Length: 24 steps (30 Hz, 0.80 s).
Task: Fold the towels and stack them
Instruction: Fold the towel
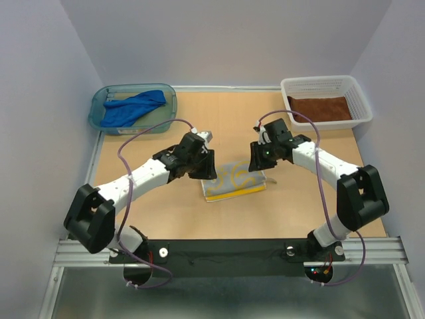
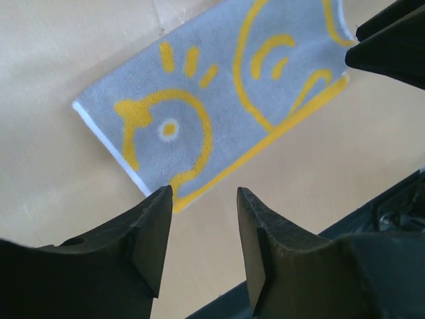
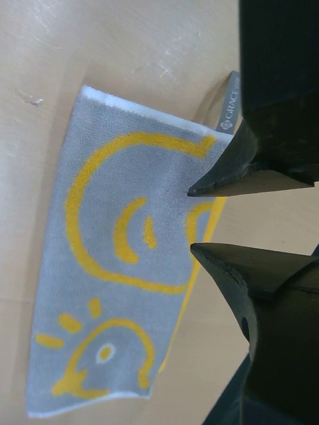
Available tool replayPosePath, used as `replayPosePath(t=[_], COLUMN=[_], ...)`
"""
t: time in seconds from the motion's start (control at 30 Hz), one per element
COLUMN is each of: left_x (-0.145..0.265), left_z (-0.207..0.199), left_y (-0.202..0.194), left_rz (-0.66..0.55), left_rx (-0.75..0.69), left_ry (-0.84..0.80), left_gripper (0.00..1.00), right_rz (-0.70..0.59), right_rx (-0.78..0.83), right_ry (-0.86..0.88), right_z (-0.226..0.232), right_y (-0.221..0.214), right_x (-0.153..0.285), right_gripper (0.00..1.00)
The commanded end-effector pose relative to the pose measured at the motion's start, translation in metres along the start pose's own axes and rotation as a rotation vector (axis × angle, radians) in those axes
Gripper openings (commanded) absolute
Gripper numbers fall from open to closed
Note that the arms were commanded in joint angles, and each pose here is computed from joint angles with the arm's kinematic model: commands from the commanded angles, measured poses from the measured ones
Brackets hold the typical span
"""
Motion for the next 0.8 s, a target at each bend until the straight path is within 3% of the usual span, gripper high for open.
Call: replayPosePath(t=[0.0,0.2,0.37,0.53,0.77], left_x=[-0.021,-0.039,-0.036,-0.037,-0.032], left_z=[0.005,0.031,0.056,0.066,0.066], left_y=[-0.009,-0.061,-0.098,-0.115,-0.11], left_rz=[0.052,0.193,0.264,0.303,0.266], left_rx=[-0.022,0.007,0.036,0.053,0.054], left_ry=[0.039,0.092,0.137,0.16,0.171], left_gripper=[0.5,0.38,0.37,0.37,0.37], right_rz=[0.008,0.108,0.145,0.18,0.141], right_rx=[-0.037,-0.083,-0.125,-0.185,-0.241], right_ry=[-0.087,-0.119,-0.156,-0.147,-0.181], right_z=[-0.01,-0.021,-0.03,-0.033,-0.035], right_y=[-0.005,-0.054,-0.089,-0.119,-0.134], right_x=[-0.016,-0.029,-0.025,-0.027,-0.015], right_gripper=[0.38,0.37,0.37,0.37,0.38])
Point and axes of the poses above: each gripper's point midway between its finger pads, its own x axis back along the fingers, its own z axis along the line the jaws close on, y = z × x, the point moved 3 cm from there along x, back along the fingers, and after that the axes turned 3 degrees about x, right-handed, at the moved point
